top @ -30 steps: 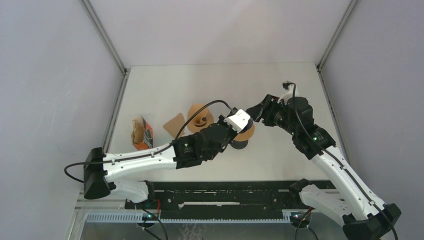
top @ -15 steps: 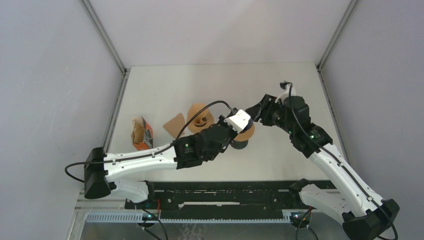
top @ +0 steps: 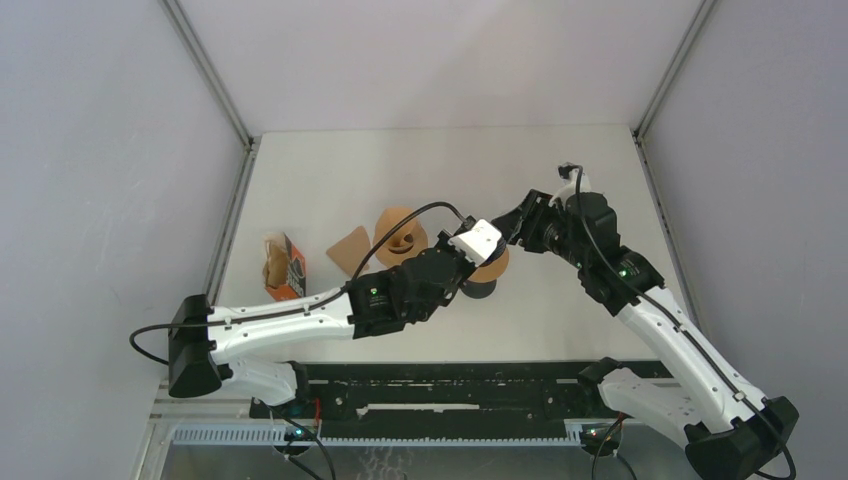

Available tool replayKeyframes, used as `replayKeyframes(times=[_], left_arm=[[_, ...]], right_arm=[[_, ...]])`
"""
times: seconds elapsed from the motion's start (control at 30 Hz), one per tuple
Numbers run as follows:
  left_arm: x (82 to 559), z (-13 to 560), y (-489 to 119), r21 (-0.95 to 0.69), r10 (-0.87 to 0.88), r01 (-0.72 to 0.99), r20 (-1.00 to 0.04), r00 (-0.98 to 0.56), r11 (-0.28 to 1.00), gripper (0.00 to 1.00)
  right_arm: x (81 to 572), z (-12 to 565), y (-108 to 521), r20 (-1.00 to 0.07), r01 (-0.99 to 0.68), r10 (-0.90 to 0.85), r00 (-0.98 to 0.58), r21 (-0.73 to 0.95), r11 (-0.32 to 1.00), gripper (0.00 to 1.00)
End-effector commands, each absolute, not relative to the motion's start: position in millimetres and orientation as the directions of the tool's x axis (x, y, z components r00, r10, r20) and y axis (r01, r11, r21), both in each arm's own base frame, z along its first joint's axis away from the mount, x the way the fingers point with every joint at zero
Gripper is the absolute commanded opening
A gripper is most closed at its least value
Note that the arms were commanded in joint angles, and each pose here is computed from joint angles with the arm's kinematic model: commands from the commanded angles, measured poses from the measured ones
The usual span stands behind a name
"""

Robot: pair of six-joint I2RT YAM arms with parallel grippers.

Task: Place the coffee filter in the dripper
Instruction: Place the coffee filter in the coffee dripper.

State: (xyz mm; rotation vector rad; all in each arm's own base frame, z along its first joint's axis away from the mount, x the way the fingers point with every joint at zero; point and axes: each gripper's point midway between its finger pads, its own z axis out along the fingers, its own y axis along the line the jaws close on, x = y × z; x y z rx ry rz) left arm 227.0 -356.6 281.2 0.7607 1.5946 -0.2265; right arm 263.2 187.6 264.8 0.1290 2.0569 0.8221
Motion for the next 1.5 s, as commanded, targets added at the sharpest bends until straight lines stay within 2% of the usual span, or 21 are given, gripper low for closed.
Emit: replayKeyframes(times=[0.0, 0.33, 0.97, 1.27, 1.47], left_arm=[[228, 313, -360, 0.243, 0.267, 0.571, -0.963, 0.042, 0.785, 0.0], [226, 313, -364, 0.247, 0.269, 0.582, -0.962, 0.049, 0.775, 0.0], [211, 300, -381, 0.327, 0.345, 0.619, -0.934, 0.094, 0.714, 0.0], [210, 295, -383, 0.354, 0.372, 0.615, -0.922, 0.104, 0.705, 0.0], [209, 296, -383, 0.358, 0.374, 0.608, -0.921, 0.107, 0.709, 0.0]], right_arm=[[263, 271, 192, -0.715, -0.237, 0.378, -0.587, 0.599, 0.765, 0.58], [260, 263, 201, -0.694, -0.25, 0.352, -0.628, 0.608, 0.753, 0.55], [262, 269, 199, -0.707, -0.26, 0.362, -0.607, 0.608, 0.751, 0.56], [257, 275, 206, -0.713, -0.314, 0.339, -0.614, 0.615, 0.724, 0.56], [259, 264, 203, -0.7, -0.282, 0.331, -0.632, 0.607, 0.743, 0.54]])
